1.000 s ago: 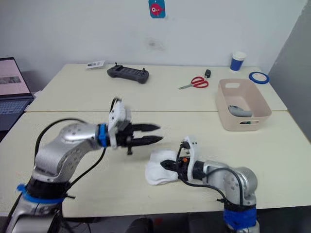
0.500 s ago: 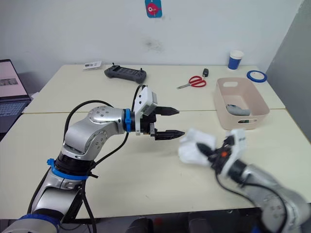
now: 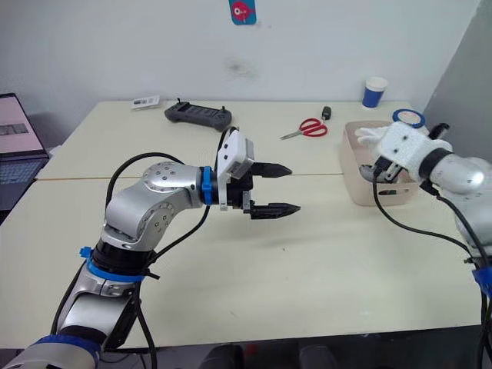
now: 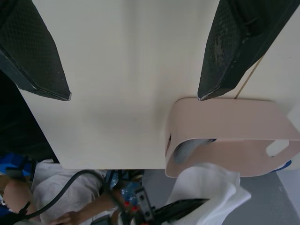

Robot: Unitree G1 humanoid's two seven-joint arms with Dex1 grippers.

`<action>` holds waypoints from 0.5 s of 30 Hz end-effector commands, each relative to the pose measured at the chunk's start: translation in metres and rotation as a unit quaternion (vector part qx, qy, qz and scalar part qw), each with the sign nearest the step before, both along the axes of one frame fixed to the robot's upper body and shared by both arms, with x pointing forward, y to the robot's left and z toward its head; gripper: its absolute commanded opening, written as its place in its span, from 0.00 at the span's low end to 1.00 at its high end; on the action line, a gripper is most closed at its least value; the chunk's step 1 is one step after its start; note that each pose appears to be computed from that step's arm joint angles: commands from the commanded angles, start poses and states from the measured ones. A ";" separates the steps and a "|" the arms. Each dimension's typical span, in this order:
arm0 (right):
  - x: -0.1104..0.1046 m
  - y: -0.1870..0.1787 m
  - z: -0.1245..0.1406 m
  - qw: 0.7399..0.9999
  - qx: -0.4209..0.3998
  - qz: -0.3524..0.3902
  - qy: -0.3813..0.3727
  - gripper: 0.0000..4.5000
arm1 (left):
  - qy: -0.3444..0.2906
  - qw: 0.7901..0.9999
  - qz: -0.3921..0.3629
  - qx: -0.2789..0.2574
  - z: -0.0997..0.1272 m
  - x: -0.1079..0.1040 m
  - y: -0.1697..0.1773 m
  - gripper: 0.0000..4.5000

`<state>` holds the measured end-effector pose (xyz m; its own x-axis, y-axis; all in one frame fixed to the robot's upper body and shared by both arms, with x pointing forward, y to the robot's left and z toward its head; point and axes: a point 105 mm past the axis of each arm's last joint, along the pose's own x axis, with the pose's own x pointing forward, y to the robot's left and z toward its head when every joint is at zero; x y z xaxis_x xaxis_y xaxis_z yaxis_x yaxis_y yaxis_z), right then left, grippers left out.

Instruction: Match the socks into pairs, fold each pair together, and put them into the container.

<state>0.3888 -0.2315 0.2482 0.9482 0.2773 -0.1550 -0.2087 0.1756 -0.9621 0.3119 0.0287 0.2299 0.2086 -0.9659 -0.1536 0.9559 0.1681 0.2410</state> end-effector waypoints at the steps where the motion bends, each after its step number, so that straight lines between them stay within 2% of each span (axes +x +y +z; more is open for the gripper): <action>1: 0.013 -0.008 -0.002 0.991 -0.133 0.022 -0.010 0.01 | -0.030 0.999 -0.003 -0.011 0.012 -0.005 -0.002 1.00; 5: 0.026 -0.012 -0.014 0.984 -0.173 0.027 0.039 0.01 | -0.036 0.999 0.006 -0.010 0.013 -0.003 0.001 1.00; 11: 0.031 -0.014 -0.019 0.976 -0.187 0.028 0.108 0.01 | -0.038 0.999 0.012 -0.009 0.012 -0.003 0.001 1.00; 15: 0.029 -0.008 -0.009 0.979 -0.153 0.044 0.129 0.31 | -0.040 0.999 0.015 -0.008 0.012 -0.002 0.002 1.00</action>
